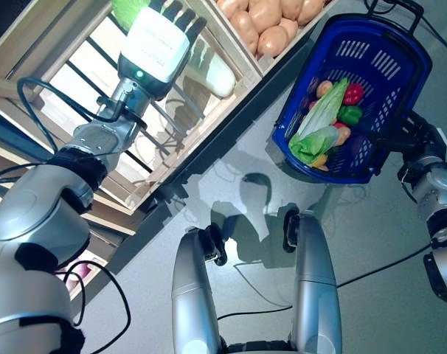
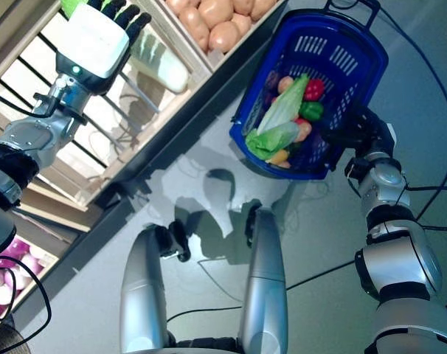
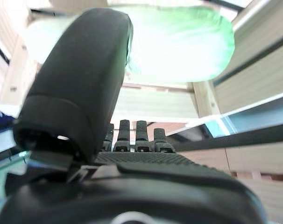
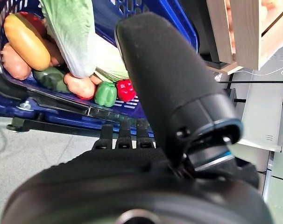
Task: Put vegetables into the basket
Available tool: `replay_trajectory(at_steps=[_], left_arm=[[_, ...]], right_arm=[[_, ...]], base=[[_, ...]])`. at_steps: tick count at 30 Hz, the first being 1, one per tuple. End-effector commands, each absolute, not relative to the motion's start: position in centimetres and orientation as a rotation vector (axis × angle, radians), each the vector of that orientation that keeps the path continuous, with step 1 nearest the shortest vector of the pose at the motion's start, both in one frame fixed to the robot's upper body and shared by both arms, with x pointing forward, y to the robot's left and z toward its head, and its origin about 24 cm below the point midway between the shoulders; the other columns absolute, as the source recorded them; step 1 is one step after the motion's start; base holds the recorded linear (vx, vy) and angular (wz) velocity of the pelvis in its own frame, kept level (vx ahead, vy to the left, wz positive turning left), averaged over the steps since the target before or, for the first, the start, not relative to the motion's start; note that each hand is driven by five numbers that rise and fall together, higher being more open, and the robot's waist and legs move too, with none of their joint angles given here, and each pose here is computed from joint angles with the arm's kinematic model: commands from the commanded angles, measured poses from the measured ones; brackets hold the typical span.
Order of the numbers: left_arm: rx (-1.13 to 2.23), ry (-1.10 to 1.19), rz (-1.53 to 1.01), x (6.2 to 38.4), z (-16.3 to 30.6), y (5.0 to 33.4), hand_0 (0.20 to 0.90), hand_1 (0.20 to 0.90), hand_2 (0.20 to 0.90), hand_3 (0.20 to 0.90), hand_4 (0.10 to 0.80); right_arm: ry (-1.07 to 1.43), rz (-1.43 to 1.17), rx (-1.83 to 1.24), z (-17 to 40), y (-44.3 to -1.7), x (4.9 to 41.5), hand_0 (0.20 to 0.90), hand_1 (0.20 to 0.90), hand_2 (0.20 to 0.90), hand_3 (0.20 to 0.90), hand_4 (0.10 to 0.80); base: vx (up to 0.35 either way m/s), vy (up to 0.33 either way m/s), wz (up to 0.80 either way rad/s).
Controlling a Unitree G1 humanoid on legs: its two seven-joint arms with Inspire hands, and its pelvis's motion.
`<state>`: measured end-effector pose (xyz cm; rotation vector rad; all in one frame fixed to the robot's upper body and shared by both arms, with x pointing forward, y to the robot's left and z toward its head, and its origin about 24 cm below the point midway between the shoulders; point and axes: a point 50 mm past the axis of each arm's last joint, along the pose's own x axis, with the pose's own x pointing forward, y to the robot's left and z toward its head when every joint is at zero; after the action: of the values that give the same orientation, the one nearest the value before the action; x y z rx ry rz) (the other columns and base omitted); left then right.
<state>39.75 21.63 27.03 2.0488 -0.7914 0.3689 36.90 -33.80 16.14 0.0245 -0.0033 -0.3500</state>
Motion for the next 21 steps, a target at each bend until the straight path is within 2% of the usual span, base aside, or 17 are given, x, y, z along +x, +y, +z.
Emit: replay_trajectory(at_steps=[1, 8, 14, 21], left_arm=[[2.018, -0.805, 0.666, 38.9, 35.0, 22.2, 0.9, 0.9, 0.9, 0.9, 0.8], [2.003, -0.66, 0.704, 39.3, 35.4, 22.5, 0.9, 0.9, 0.9, 0.9, 0.8], [2.08, -0.703, 0.764, 39.2, 36.5, 21.7, 0.9, 0.9, 0.9, 0.9, 0.8], [2.233, -0.772, 0.742, 39.3, 37.3, 20.4, 0.9, 0.9, 0.9, 0.9, 0.8]], right_arm=[[-0.213, -0.309, 0.079, 20.9, -33.8, 37.4, 0.9, 0.9, 0.9, 0.9, 0.8], [-0.308, -0.172, 0.125, 22.6, -30.9, 38.4, 0.9, 0.9, 0.9, 0.9, 0.8], [-0.357, -0.084, 0.156, 23.6, -28.5, 38.8, 0.9, 0.9, 0.9, 0.9, 0.8], [-0.375, -0.097, 0.199, 24.0, -28.3, 38.8, 0.9, 0.9, 0.9, 0.9, 0.8]], base=[[0.0, 0.0, 0.0], [0.002, 0.005, -0.01], [-0.022, -0.004, -0.04], [-0.05, 0.0, -0.06]])
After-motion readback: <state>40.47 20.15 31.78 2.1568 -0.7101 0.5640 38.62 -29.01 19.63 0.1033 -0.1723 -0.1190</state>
